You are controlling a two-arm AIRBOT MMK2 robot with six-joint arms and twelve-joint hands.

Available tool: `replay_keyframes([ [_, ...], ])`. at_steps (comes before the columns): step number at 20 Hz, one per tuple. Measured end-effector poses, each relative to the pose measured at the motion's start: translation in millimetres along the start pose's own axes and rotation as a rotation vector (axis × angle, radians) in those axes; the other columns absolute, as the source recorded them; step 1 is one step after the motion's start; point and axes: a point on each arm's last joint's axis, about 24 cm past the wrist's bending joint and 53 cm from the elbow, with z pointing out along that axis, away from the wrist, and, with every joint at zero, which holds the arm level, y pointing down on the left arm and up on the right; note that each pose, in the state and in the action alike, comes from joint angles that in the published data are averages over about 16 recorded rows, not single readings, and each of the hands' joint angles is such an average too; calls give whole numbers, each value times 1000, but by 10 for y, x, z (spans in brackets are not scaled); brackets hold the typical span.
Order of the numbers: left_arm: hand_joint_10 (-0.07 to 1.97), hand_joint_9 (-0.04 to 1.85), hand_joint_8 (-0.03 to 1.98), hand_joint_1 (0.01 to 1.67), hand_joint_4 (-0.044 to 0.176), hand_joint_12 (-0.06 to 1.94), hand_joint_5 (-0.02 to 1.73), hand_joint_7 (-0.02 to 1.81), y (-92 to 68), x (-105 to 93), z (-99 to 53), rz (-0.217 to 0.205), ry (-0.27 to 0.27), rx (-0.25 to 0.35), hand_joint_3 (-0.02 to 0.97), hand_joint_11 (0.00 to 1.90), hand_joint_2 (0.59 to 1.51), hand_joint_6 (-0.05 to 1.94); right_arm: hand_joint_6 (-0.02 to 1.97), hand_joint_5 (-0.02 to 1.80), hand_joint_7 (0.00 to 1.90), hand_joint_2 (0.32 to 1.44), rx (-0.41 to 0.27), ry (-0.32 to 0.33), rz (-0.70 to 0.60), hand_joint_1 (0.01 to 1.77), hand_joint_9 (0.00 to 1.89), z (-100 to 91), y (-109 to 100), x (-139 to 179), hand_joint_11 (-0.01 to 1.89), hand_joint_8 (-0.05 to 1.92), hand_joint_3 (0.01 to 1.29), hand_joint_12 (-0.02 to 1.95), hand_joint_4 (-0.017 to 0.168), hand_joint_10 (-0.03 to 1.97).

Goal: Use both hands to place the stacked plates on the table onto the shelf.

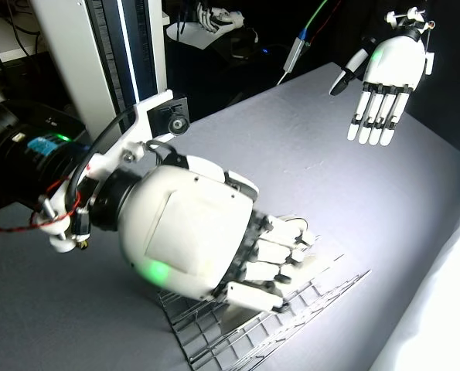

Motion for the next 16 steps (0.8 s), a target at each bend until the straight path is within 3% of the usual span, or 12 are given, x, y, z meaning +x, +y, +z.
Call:
replay_keyframes([
  [9,9,57,3,19,7,45,98,86,1,6,-16,8,5,5,17,34,1100,7,19,524,561,1115,-220,214,-334,885,520,-97,508,722,15,5,13,1250,-2,7],
  [16,8,62,3,18,7,32,101,90,2,-4,-20,12,3,4,16,44,1101,7,19,500,536,1117,-334,324,-492,875,497,-238,655,1093,17,5,13,1217,0,7],
])
